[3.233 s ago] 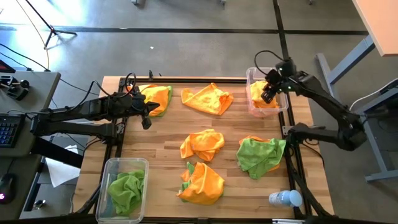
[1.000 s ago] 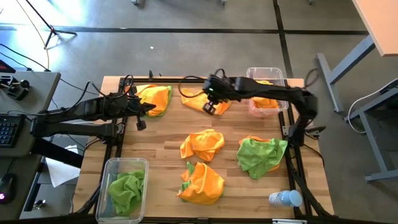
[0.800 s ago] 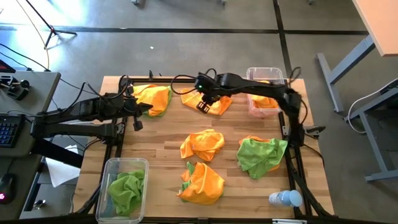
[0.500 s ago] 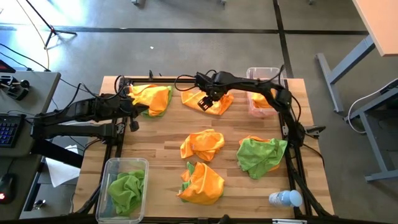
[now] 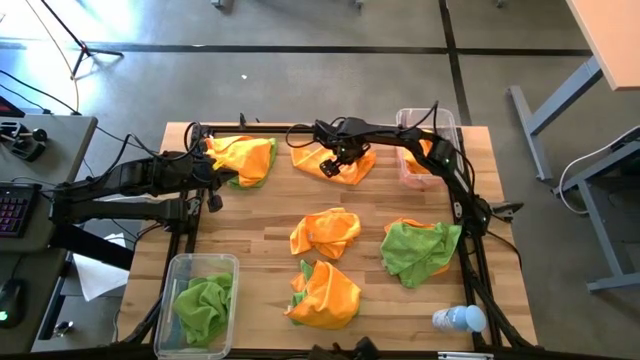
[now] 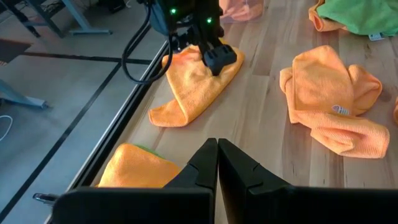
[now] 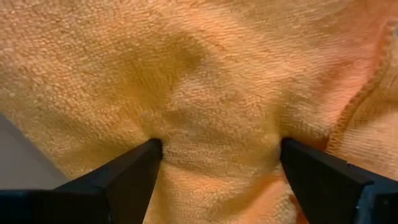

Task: Sort microfiber towel by color & place in baskets
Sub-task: Put the orange microfiber towel into the top transparent bin

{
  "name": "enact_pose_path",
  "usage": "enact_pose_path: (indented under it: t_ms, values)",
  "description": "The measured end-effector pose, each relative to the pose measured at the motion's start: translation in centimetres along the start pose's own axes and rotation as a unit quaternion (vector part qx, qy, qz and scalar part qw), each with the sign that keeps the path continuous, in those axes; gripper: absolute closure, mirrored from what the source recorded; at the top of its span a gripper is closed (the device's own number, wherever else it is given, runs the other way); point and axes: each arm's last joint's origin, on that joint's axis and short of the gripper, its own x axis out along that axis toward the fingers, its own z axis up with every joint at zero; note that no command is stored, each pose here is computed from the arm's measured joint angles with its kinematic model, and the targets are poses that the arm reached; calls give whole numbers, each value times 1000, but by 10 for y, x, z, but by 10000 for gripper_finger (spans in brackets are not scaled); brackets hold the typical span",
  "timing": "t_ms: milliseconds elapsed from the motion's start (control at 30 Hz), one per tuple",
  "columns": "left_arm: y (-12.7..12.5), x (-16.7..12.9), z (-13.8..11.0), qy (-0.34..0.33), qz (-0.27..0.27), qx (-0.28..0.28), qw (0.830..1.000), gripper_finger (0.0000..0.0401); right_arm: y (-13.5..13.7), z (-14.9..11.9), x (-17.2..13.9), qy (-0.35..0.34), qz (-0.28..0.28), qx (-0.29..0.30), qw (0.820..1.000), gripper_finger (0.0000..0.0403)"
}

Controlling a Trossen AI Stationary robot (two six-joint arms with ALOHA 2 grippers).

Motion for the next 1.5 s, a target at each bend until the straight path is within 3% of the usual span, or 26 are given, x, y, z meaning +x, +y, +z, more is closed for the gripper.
enact_pose_path:
  t_ms: [133, 233, 567, 733, 933, 1133, 1267, 1500]
  values:
    - [0, 0, 0, 0, 0, 0, 1000, 401, 5, 0, 13, 10, 12, -1, 1000, 99]
    - [0, 0, 0, 0, -1, -1, 1000, 401, 10, 0, 14, 3, 16, -3, 1000, 144]
    - [0, 0, 0, -1, -2, -1, 1000, 401, 14, -2, -3, -20, 30, -63, 997, 384]
    - [0, 0, 1, -3, -2, -5, 1000, 401, 16, -8, -41, -55, 40, -99, 993, 372]
    - [0, 0, 1, -3, -2, -5, 1000, 401, 8, -26, -124, -135, 51, -131, 981, 396]
    - [0, 1, 1, -1, -2, -5, 1000, 401, -13, -60, -205, -216, 40, -165, 962, 391]
    - [0, 1, 1, 0, -2, -14, 1000, 401, -39, -87, -245, -241, 6, -171, 955, 398]
    - [-1, 2, 1, 2, -2, -25, 1000, 401, -93, -140, -294, -251, -115, -117, 954, 397]
